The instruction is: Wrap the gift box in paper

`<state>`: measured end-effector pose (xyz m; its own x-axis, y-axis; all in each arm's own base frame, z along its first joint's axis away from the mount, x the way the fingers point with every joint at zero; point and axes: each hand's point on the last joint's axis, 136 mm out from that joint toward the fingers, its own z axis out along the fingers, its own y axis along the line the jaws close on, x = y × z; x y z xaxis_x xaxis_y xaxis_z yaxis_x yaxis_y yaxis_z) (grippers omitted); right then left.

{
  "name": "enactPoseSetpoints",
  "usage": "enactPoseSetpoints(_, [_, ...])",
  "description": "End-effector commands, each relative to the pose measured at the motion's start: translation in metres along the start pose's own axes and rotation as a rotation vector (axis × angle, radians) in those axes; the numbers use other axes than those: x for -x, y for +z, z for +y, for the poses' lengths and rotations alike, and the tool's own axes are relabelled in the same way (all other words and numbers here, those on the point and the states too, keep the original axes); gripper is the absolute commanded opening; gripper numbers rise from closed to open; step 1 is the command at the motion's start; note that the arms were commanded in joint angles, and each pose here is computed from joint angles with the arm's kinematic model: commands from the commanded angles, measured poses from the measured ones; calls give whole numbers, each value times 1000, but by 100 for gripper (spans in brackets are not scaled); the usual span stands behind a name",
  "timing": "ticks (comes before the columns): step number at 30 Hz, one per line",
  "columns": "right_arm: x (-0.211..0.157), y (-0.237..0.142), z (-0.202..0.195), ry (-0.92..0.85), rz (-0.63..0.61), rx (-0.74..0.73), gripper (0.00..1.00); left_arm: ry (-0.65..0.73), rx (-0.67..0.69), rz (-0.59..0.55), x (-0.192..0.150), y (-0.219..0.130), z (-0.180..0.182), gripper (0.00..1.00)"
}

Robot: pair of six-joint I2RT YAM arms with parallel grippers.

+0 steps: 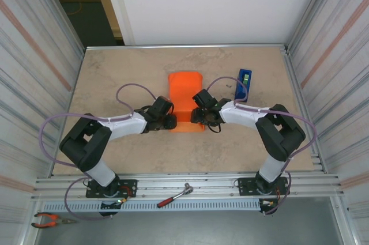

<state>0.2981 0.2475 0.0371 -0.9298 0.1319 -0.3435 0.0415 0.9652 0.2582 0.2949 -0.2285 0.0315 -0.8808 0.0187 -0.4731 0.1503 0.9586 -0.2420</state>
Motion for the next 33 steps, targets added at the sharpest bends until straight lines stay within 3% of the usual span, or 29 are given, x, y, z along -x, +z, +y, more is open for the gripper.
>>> enactPoseSetpoints(1, [-1, 1, 9, -6, 8, 1, 59, -10, 14, -49, 14, 0, -6, 42])
enactPoseSetpoints(11, [-8, 3, 5, -9, 8, -57, 54, 11, 38, -41, 8, 2, -12, 34])
enactPoseSetpoints(22, [-14, 5, 2, 12, 12, -72, 38, 9, 27, -24, -2, -2, -13, 29])
enactPoseSetpoints(33, [-21, 10, 2, 21, 28, -74, 38, 2, 59, -4, -13, 1, -11, 24])
